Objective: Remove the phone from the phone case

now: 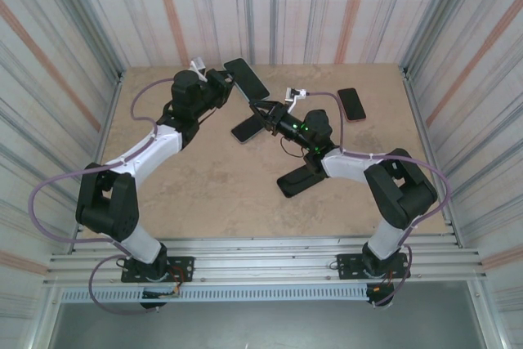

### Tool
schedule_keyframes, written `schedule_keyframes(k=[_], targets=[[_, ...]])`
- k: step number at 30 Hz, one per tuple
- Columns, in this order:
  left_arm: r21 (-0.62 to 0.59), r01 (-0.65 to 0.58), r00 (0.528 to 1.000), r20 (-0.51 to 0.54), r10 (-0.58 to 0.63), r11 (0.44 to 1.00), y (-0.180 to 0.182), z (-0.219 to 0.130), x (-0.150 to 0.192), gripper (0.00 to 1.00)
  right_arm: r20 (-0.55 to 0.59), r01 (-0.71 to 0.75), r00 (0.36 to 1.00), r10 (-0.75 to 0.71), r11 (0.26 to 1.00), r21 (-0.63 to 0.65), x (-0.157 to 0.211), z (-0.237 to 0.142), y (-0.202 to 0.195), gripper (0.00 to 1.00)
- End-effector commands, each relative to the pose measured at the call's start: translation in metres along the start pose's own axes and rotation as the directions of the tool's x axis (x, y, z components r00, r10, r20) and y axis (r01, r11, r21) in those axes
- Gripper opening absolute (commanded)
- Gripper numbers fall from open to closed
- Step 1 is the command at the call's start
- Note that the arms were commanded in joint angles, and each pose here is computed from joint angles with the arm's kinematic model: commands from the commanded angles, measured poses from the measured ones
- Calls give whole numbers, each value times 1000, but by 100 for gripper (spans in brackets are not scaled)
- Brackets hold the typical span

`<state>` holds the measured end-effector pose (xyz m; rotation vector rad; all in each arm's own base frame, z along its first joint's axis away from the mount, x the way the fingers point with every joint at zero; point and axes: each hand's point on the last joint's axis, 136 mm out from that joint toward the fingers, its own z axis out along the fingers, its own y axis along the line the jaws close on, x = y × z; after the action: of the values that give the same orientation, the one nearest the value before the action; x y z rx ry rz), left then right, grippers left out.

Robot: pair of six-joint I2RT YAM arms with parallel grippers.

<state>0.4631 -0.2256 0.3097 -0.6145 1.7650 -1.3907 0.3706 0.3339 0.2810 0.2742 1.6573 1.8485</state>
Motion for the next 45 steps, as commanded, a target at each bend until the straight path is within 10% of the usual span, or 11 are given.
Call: schedule_keyframes(k=[1,17,34,45], targets=[[105,-15,1000,13,13,994,-35,-4,-3,0,-4,-1,1000,1,998,-58,-2,6,16,23],[152,114,992,-74,-103,982,-65,-14,1,0,-45,109,993,-107,993,38,2,0,-15,0],[222,95,986,-156,-61,970,-94,-21,9,0,-89,254,967,-240,942,221,-7,-21,-44,0],[352,-198,959,-121,255,915,-85,-20,-3,0,-183,397,908,-377,914,84,-9,-40,-4,45]])
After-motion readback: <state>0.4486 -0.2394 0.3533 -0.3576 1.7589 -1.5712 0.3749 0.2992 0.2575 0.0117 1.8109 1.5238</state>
